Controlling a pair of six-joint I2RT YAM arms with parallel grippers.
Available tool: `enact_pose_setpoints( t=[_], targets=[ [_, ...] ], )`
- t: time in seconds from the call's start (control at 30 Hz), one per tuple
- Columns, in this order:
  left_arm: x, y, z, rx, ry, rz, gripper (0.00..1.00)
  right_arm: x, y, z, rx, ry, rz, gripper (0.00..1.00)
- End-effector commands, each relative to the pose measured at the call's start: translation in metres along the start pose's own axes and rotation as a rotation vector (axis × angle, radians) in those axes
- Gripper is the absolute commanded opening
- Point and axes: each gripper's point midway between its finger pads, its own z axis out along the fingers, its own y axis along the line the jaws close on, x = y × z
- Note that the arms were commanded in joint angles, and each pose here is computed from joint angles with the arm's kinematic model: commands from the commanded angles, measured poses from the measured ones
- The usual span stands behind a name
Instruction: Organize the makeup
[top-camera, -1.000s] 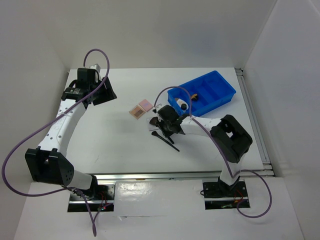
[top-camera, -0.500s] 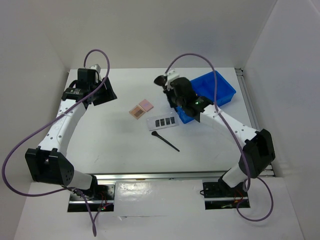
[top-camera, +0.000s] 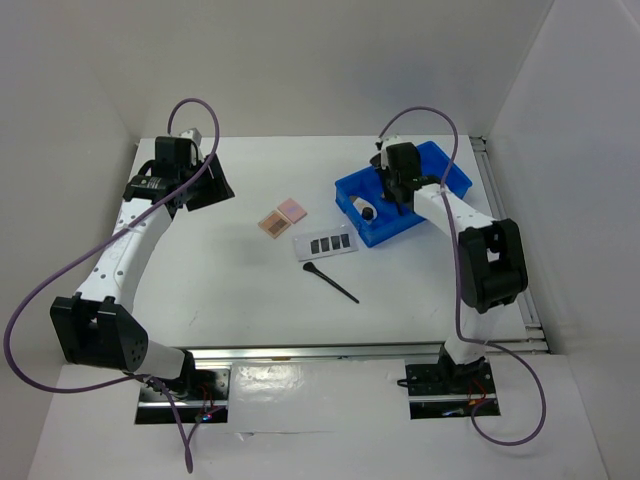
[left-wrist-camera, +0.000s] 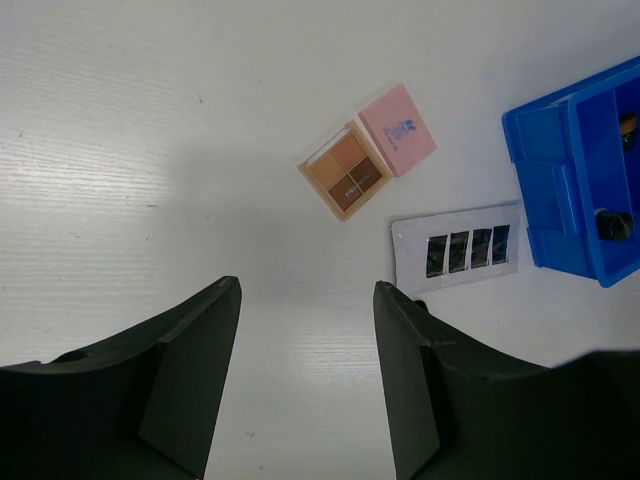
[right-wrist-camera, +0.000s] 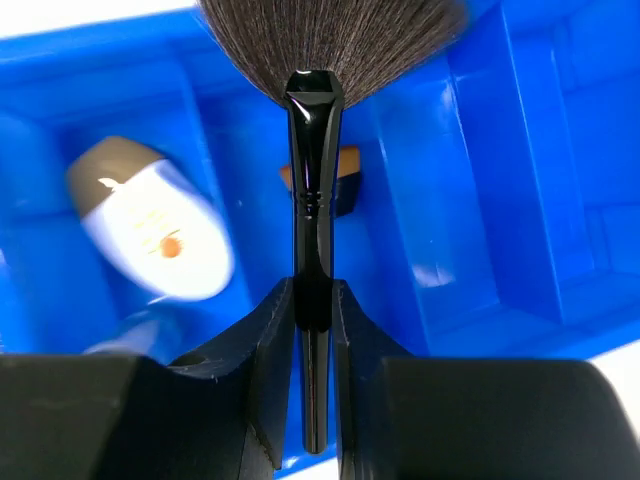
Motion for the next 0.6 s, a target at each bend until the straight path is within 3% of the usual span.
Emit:
enact_pose_setpoints(
  t=[0.0,0.37,0.43,0.47,0.57],
  targets=[
    [-0.02,-0.008,-0.007,0.024,-0.062,0.013,0.69,-0.028,-0.013,0.013,0.002,-0.082,0.004,0.17],
    [-0.016,-0.006,-0.004,0.016,-0.044,0.012,0.69,-0.008,-0.008,0.033,-0.038,-0.031,0.018,0.19],
    [-0.017,-0.007,-0.007,0.019,-0.052,0.012,0.69,-0.01,-0.009,0.029,-0.037,-0.033,0.028,0.35],
    [-0.017,-0.007,-0.007,0.019,-0.052,0.012,0.69,-0.011,-0.003,0.028,-0.046,-0.035,0.032,0.49],
    [-0.017,-0.007,-0.007,0.019,-0.052,0.012,0.69,-0.027,-0.005,0.017,-0.031,-0.063,0.03,0.64]
  ],
)
